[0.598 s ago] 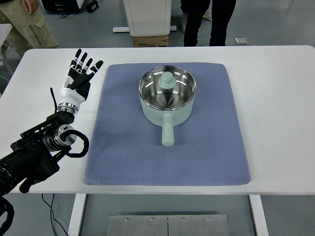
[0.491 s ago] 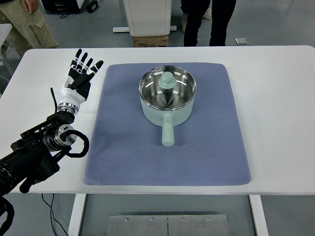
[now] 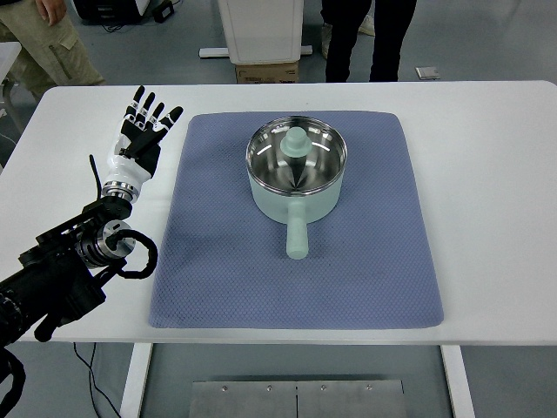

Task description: Rotate green pot handle

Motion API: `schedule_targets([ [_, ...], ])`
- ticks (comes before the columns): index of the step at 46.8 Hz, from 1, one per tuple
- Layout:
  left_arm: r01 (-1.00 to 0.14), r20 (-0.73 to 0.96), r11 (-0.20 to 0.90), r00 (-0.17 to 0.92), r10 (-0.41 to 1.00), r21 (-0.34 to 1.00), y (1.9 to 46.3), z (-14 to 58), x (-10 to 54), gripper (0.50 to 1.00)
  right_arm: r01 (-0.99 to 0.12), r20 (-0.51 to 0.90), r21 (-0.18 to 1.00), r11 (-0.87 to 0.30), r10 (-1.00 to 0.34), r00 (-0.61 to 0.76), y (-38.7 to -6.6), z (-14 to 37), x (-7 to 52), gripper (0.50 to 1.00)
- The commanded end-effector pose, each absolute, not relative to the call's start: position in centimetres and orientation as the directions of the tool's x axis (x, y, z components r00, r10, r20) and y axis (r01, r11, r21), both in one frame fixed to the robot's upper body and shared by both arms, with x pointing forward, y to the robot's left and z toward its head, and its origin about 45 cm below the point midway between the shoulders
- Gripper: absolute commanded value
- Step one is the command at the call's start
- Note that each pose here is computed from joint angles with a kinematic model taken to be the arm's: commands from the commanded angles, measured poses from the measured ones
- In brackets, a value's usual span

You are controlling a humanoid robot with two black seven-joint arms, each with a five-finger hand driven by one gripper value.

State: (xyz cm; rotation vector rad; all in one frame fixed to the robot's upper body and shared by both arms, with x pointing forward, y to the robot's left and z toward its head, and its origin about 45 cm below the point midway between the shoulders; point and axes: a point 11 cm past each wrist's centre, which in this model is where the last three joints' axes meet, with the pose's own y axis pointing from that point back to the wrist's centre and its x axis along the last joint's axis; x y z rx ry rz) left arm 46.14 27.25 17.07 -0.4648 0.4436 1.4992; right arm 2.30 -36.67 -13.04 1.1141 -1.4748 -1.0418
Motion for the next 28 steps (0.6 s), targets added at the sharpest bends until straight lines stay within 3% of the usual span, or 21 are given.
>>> schedule_targets([
  [1, -1.0, -0.555, 0.023, 0.029, 0.831, -0.019, 26.84, 17.0, 46.13, 1.0, -0.138, 0.199, 0.967, 0.213, -0.974, -0.104, -36.67, -13.04, 2.3, 1.0],
  [28, -0.997, -0.505, 0.07, 0.075, 0.86, -0.03, 26.02, 17.05, 46.06, 1.0, -0.138, 0.199, 0.967, 0.213, -0.974, -0.104, -36.67, -13.04, 2.3, 1.0],
])
